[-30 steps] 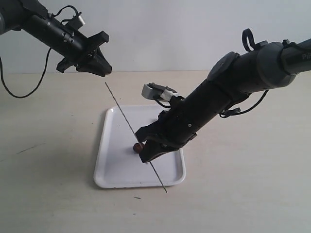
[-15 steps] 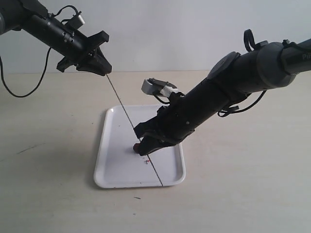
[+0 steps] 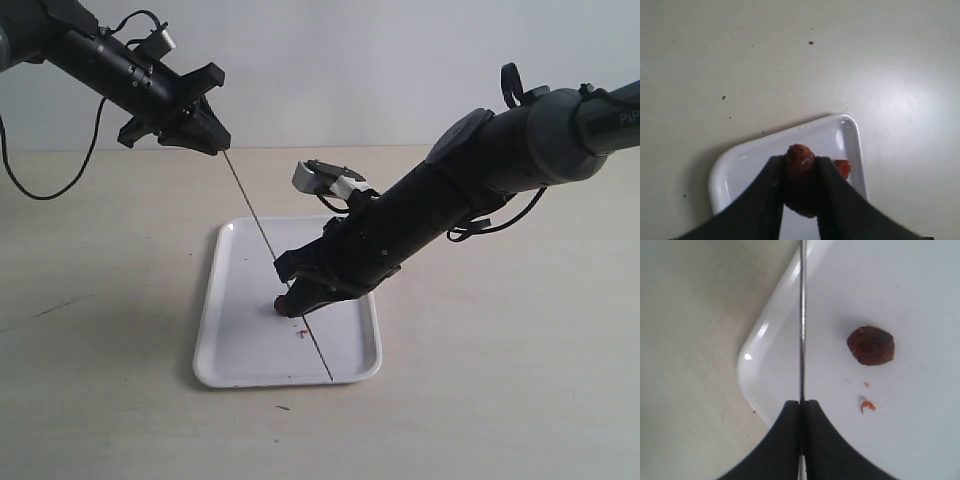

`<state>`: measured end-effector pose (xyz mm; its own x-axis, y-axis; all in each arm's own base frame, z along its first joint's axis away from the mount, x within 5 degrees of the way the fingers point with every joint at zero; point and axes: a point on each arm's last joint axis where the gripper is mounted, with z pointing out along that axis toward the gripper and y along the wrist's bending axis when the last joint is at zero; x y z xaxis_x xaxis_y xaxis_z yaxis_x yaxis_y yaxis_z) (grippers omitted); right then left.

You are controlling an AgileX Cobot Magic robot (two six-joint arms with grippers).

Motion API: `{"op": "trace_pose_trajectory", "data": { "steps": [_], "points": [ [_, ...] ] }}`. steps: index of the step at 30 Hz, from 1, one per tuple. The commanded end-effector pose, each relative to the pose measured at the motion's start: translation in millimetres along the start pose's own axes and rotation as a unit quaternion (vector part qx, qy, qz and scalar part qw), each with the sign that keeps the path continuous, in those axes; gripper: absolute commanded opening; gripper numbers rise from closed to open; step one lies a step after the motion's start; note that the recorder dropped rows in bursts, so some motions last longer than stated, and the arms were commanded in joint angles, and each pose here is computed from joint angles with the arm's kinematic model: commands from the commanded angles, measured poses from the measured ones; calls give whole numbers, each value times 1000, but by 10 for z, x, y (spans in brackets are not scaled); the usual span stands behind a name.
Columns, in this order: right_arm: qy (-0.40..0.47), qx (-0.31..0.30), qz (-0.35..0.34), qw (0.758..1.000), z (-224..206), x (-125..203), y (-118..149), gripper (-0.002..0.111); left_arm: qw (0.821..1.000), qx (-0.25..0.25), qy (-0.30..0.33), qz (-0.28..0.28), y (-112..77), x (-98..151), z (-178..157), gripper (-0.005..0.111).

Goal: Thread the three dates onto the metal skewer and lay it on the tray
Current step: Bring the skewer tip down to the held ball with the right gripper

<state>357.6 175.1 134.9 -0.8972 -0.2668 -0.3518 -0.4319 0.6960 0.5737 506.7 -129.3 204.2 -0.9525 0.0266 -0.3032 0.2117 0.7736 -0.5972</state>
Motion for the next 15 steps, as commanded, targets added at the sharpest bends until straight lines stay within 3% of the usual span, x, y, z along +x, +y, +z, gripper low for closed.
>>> {"op": "trace_pose_trajectory", "data": {
  "steps": [1, 15],
  "points": [
    [-4, 2, -5, 1000, -2, -19, 4, 0, 1000, 19, -8, 1, -89, -12, -38, 22],
    [-14, 16, -7, 1000, -3, -37, -22, 0, 1000, 23, -2, 0, -97, -2, -38, 22]
  ]
}}
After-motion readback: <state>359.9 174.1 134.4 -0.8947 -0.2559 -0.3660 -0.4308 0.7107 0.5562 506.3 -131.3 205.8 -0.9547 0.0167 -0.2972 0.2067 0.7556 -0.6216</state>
